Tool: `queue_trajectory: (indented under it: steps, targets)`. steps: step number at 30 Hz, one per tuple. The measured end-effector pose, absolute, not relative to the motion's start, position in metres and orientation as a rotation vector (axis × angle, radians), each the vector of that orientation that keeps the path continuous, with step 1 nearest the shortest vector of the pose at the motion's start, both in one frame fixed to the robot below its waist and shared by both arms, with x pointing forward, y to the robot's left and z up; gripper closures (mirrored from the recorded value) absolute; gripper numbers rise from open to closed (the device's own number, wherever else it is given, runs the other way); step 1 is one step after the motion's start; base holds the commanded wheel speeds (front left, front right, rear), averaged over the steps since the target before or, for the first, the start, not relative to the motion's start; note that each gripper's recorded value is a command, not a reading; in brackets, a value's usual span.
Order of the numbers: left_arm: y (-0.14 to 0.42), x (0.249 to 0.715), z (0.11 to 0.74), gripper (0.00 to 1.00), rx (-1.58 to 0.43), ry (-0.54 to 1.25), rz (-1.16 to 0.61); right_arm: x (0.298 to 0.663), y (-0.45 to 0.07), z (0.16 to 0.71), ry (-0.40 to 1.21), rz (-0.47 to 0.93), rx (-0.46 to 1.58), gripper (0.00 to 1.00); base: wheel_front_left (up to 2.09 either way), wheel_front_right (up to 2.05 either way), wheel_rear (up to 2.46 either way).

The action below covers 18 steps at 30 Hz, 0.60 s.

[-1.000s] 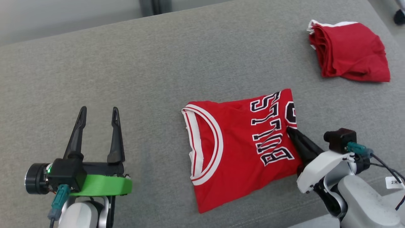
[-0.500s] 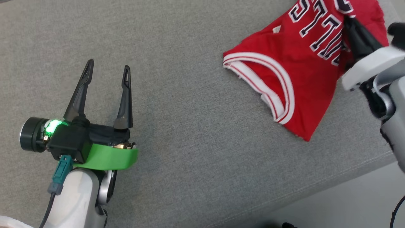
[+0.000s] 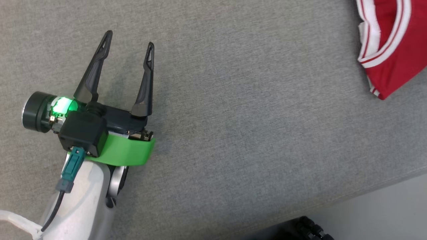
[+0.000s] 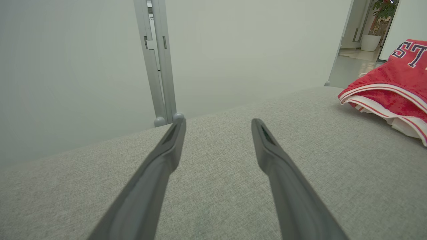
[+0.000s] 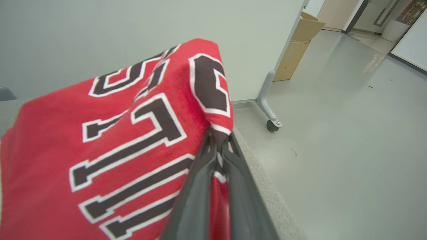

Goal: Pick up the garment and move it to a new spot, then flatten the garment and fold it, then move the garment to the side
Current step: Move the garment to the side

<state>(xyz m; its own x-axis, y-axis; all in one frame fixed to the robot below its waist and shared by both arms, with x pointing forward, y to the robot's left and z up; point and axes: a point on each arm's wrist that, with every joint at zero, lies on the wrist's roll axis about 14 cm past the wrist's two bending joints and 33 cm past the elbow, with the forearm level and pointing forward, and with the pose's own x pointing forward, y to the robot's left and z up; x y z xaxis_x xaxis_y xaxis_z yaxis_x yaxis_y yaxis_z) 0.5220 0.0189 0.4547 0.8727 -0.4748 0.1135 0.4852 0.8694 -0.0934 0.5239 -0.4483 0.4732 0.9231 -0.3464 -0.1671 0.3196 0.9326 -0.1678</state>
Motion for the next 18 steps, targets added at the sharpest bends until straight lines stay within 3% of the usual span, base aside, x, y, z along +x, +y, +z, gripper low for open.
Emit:
queue_trajectory:
  steps: [3, 5, 6, 10, 18]
  targets:
    - [0.022, 0.524, 0.449, 0.0, -0.114, -0.079, -0.499, 0.518, -0.457, 0.453, 0.247, -0.381, -0.133, 1.0, 0.0, 0.0, 0.0]
    - [0.024, 0.525, 0.446, 0.0, -0.111, -0.074, -0.496, 0.514, -0.464, 0.443, 0.267, -0.409, -0.134, 0.51, 0.0, 0.0, 0.0]
    - [0.024, 0.525, 0.444, 0.0, -0.108, -0.072, -0.495, 0.51, -0.468, 0.437, 0.284, -0.426, -0.137, 0.0, 0.0, 0.0, 0.0]
    - [0.024, 0.524, 0.443, 0.0, -0.104, -0.067, -0.495, 0.502, -0.476, 0.432, 0.302, -0.467, -0.143, 0.0, 0.0, 0.0, 0.0]
    - [0.03, 0.513, 0.456, 0.0, -0.108, -0.071, -0.472, 0.478, -0.461, 0.455, 0.179, -0.475, -0.115, 0.0, 0.0, 0.0, 0.0]
